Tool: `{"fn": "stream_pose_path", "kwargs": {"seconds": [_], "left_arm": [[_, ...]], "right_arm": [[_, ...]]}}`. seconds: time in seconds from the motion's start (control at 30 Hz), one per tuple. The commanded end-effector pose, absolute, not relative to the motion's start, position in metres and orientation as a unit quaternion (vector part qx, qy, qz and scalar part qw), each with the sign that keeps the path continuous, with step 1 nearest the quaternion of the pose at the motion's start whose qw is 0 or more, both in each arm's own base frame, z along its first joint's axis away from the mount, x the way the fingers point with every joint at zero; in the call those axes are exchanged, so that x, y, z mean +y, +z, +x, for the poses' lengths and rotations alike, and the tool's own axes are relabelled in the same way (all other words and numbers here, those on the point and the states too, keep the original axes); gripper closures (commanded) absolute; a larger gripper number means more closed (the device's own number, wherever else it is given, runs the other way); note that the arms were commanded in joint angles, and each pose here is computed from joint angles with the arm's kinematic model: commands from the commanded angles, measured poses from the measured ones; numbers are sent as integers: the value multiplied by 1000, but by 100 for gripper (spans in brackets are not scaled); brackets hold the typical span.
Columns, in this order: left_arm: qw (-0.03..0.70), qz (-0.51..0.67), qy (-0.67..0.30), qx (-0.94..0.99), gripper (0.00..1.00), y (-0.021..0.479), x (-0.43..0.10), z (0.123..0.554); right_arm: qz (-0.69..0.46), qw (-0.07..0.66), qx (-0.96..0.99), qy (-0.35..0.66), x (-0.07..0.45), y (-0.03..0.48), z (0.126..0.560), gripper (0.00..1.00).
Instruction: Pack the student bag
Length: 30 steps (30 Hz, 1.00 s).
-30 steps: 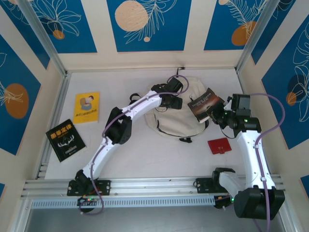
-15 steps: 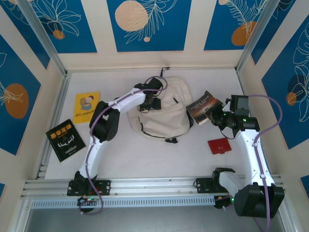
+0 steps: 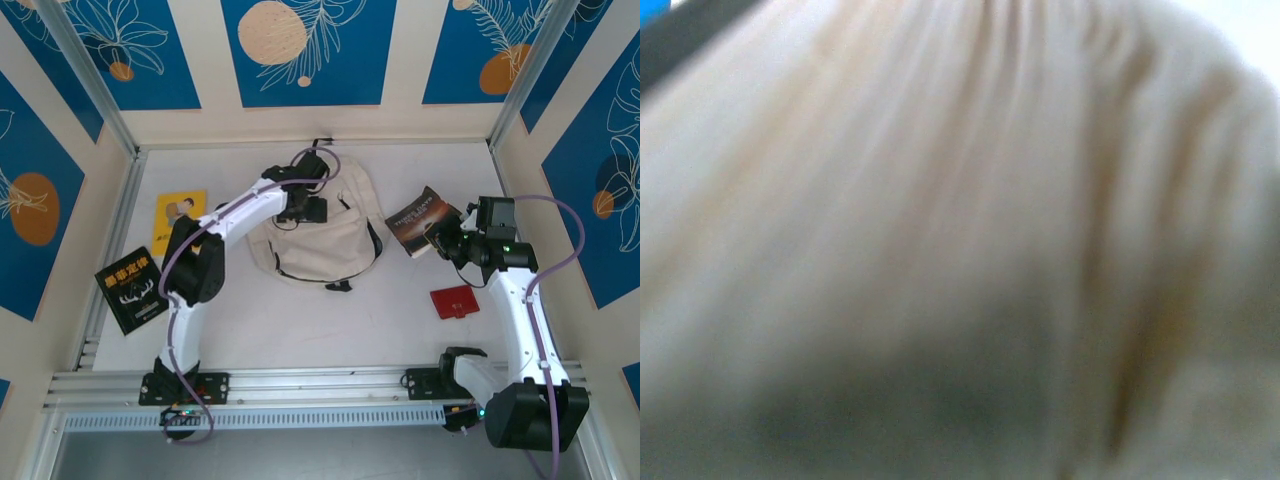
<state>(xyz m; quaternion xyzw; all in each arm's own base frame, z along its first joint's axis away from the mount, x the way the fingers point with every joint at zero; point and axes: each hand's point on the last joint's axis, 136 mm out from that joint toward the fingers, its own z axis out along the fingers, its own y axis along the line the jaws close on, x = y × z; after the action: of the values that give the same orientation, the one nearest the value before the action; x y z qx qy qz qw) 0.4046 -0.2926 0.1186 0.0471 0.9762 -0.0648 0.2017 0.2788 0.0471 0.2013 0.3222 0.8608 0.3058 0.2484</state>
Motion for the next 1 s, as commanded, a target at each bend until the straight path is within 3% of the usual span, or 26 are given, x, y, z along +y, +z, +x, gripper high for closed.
{"fn": "stream_pose_path", "kwargs": {"seconds": [0.0, 0.27, 0.67, 0.8, 0.97], "left_arm": [[207, 113, -81, 968, 22, 138, -324, 376], [188, 186, -113, 958, 26, 118, -387, 345], [133, 208, -78, 966, 29, 66, -411, 335], [134, 203, -66, 968, 41, 63, -407, 335], [151, 204, -80, 964, 65, 80, -411, 338]], "right_arm": [[307, 269, 861, 304, 46, 207, 276, 97], [312, 270, 861, 298, 43, 202, 268, 97], [322, 269, 857, 298, 42, 201, 265, 97], [321, 274, 857, 295, 41, 203, 265, 97], [322, 275, 857, 292, 40, 205, 265, 97]]}}
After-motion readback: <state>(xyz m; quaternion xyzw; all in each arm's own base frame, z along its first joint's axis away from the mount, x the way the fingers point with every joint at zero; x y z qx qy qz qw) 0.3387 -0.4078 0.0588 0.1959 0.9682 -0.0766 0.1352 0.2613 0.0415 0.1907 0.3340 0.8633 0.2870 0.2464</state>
